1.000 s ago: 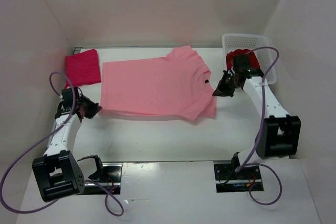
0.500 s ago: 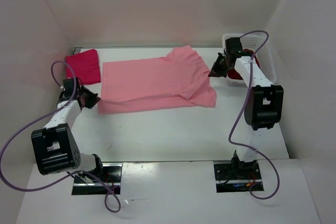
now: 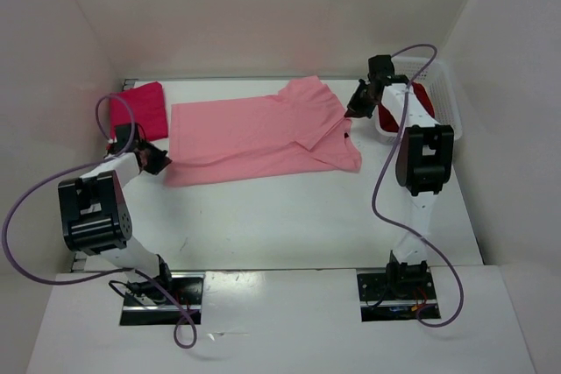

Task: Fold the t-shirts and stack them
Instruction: Fold the flattened tshirt in 1/3 of the way

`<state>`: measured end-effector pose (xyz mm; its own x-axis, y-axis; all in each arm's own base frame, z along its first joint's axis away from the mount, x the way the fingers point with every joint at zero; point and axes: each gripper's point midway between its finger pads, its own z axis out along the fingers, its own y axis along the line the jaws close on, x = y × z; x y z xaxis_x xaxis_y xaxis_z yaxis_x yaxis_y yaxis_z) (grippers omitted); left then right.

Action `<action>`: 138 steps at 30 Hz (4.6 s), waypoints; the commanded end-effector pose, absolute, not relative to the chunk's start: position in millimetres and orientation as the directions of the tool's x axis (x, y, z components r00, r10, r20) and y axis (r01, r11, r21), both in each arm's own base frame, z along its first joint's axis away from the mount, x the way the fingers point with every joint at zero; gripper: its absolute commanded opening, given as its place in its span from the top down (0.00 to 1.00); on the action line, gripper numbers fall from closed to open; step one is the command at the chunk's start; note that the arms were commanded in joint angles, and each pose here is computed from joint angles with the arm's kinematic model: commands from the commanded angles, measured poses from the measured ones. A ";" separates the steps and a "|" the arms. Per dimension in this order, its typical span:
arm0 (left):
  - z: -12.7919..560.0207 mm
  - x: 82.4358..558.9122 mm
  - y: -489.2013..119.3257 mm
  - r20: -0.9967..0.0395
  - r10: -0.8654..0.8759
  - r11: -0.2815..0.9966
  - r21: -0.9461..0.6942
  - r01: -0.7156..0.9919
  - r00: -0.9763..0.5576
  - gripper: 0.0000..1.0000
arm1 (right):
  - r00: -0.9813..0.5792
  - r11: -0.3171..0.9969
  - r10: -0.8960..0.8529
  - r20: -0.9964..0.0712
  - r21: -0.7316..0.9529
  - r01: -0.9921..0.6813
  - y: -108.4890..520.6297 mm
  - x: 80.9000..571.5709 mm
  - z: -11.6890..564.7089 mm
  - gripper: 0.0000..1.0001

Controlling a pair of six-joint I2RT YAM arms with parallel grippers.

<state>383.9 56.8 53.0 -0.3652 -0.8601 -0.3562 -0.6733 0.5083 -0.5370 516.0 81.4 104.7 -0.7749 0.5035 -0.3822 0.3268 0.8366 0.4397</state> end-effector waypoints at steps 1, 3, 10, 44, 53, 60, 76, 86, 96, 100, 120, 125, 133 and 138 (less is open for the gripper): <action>63.1 410.6 63.4 -0.419 -0.845 0.529 -0.562 -0.636 -0.332 1.00 | -0.719 0.846 0.498 -0.486 0.456 0.278 86.7 548.2 132.8 1.00; 65.6 416.4 65.0 -0.423 -0.844 0.530 -0.566 -0.632 -0.329 0.98 | -0.716 0.852 0.494 -0.494 0.437 0.287 87.7 555.0 125.0 1.00; 102.0 415.3 74.0 -0.497 -0.828 0.541 -0.584 -0.605 -0.260 0.54 | -0.708 0.855 0.487 -0.511 0.446 0.266 93.9 557.2 141.7 0.98; 21.4 324.4 34.6 -0.297 -0.893 0.448 -0.525 -0.723 -0.338 0.76 | -0.766 0.850 0.526 -0.370 0.251 0.463 57.3 368.3 37.0 0.51; 8.5 328.2 43.8 -0.305 -0.894 0.442 -0.479 -0.759 -0.328 1.00 | -0.714 0.832 0.555 -0.426 0.292 0.472 58.4 405.3 44.3 0.64; 11.7 333.7 52.8 -0.336 -0.887 0.448 -0.457 -0.769 -0.317 1.00 | -0.713 0.832 0.555 -0.429 0.291 0.473 59.4 420.9 32.5 0.71; 16.8 300.9 60.9 -0.359 -0.840 0.521 -0.327 -0.789 -0.406 1.00 | -0.745 0.808 0.586 -0.320 0.307 0.503 65.7 344.9 60.0 1.00; 32.1 260.2 56.4 -0.353 -0.833 0.533 -0.306 -0.789 -0.426 1.00 | -0.787 0.802 0.578 -0.217 0.333 0.497 66.5 270.0 86.7 1.00; 35.1 271.5 66.7 -0.366 -0.851 0.505 -0.368 -0.781 -0.377 1.00 | -0.783 0.832 0.524 -0.334 0.397 0.388 72.4 342.8 71.0 0.66; 31.4 274.1 60.7 -0.352 -0.862 0.493 -0.408 -0.769 -0.366 1.00 | -0.757 0.832 0.527 -0.386 0.418 0.365 72.7 372.4 60.8 0.60; 28.6 282.6 53.3 -0.333 -0.859 0.507 -0.451 -0.734 -0.389 1.00 | -0.648 0.759 0.651 -0.396 0.355 0.546 66.4 376.9 29.7 0.96; 25.6 279.7 52.2 -0.327 -0.860 0.506 -0.446 -0.738 -0.392 1.00 | -0.628 0.748 0.663 -0.406 0.365 0.554 63.7 366.6 44.6 0.65; 28.3 280.7 50.9 -0.328 -0.859 0.508 -0.457 -0.730 -0.392 1.00 | -0.609 0.751 0.660 -0.441 0.408 0.519 64.4 361.8 78.9 0.53; 28.7 280.8 49.3 -0.326 -0.855 0.516 -0.460 -0.722 -0.403 1.00 | -0.653 0.747 0.662 -0.368 0.399 0.532 72.6 350.1 46.1 0.53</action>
